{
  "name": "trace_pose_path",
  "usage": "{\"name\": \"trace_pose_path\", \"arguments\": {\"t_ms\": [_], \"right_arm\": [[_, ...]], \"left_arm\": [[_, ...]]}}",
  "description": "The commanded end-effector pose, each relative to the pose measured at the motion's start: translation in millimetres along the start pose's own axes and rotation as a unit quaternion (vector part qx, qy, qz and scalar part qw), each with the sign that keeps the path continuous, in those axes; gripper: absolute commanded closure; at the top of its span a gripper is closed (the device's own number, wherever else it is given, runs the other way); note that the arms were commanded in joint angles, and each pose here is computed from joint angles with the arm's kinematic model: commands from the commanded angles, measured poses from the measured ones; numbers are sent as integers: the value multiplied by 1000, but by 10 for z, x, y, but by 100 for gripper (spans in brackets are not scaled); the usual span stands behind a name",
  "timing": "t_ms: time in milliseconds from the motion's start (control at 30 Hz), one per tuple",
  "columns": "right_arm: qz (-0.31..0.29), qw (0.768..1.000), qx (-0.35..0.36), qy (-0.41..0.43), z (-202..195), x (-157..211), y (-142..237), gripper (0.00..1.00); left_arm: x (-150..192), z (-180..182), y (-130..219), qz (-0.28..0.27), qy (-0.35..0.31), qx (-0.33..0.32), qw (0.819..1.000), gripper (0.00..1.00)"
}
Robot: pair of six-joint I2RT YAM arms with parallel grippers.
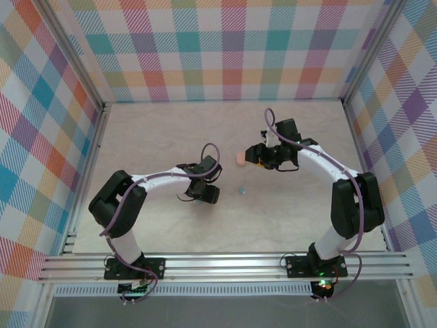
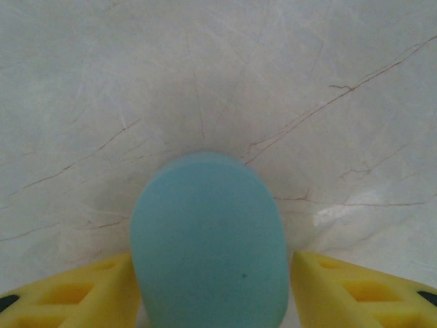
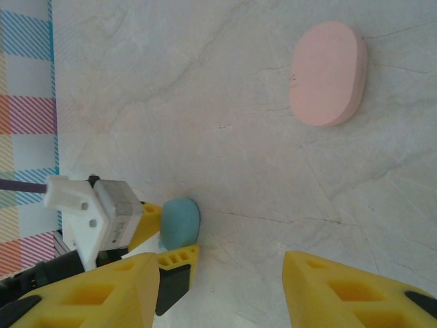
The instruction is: Insert the wireless bluetooth earbuds into the charging case
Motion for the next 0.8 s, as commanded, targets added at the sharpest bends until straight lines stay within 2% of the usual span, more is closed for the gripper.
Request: {"name": "trace_pose_path", "arguments": {"t_ms": [0,233,600,700,767], "right_arm": [[0,1000,-23,-2,54,-17,16,48],[9,998,-56,-36,58,-74,0,48],[20,993,-91,-74,-20,-146,102,47],[31,991,-100,-79,-38,-117,93,46],[44,989,-110,-88,-55,-87,61,46]], "left_arm": [[-33,-46,-58,-1,-23,4,1000,41],[-18,-39,-114,1,-53,0,999,53],[-84,-92,116,-69,-124,37,989,62],[-117,-137,190,-91,-148,60,983,63],[-197,-201,263,-128,-170,85,973,64]]}}
Point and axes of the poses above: each hand's point on the last joint's axis, 136 mm out from that joint toward the fingers, its own y axis back along the fingers, its own z axis along the line the jaws close on, x = y × z, the point moved 8 cm from there along y, back along the fingers, and after that the axes turned 1 degree about -y, right-handed, at the moved point
